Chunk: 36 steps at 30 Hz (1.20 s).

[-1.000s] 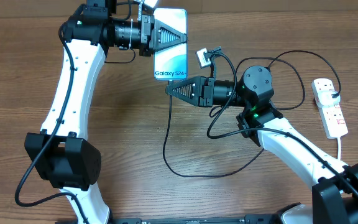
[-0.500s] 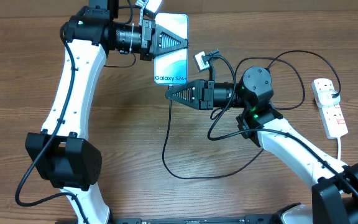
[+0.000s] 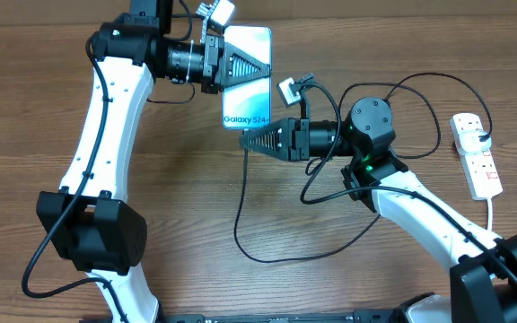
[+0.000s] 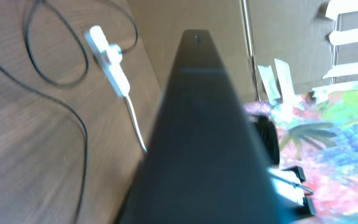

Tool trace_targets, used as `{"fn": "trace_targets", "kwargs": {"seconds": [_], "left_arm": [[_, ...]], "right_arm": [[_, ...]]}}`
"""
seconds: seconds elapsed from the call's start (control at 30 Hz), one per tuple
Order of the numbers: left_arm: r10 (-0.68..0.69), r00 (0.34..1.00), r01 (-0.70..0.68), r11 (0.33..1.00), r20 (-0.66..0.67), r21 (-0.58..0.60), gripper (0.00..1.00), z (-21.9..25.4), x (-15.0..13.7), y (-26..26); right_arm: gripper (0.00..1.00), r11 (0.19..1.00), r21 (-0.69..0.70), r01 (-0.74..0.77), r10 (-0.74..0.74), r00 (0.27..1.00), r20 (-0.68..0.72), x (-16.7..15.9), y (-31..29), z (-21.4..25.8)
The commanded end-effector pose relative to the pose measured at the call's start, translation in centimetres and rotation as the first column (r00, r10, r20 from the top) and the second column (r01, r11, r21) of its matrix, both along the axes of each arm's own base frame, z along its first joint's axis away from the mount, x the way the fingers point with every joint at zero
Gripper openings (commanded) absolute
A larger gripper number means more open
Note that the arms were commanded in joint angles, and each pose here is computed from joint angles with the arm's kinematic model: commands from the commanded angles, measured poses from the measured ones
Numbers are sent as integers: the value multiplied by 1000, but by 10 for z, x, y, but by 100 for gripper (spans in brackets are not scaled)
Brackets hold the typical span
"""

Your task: Plug charger to phone and switch on socket

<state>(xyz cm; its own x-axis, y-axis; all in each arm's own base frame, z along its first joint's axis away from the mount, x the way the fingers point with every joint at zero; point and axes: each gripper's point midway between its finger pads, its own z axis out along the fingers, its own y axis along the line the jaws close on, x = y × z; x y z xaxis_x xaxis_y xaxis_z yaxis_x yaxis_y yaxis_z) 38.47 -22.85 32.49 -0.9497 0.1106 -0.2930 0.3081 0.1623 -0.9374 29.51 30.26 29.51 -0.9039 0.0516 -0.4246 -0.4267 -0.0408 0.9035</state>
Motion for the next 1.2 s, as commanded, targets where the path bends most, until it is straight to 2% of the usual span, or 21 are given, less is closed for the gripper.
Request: {"fn": "trace_targets", "kwargs": {"seconds": [0.0,0.1,0.27,0.43,0.53,0.9,1.17], "left_arm": [[-54,997,56,998,56,-41,4,12,-13,-10],[-52,996,55,998,73,-40,4,12,-11,-10],[-27,987,25,1000,155,19,4,4,0,-10],[-57,951,58,998,303,3,4,7,0,-10],[-63,942,66,998,329,3,4,7,0,-11],[-85,930,121,989,359,-81,4,21,-8,-12],[-97,869,183,974,485,-134,4,31,-15,-13]], "right_arm": [[81,976,37,214,-215,976,18,46,-23,13],[100,979,35,199,-200,980,22,43,-22,12],[100,995,14,95,-95,992,83,27,-26,9],[100,999,-16,-40,43,985,165,7,-36,4],[100,995,-27,-91,94,977,190,-1,-40,2],[100,993,-60,-105,115,974,193,-2,-39,-15],[100,989,-99,-109,125,977,172,-4,-40,-36]]}}
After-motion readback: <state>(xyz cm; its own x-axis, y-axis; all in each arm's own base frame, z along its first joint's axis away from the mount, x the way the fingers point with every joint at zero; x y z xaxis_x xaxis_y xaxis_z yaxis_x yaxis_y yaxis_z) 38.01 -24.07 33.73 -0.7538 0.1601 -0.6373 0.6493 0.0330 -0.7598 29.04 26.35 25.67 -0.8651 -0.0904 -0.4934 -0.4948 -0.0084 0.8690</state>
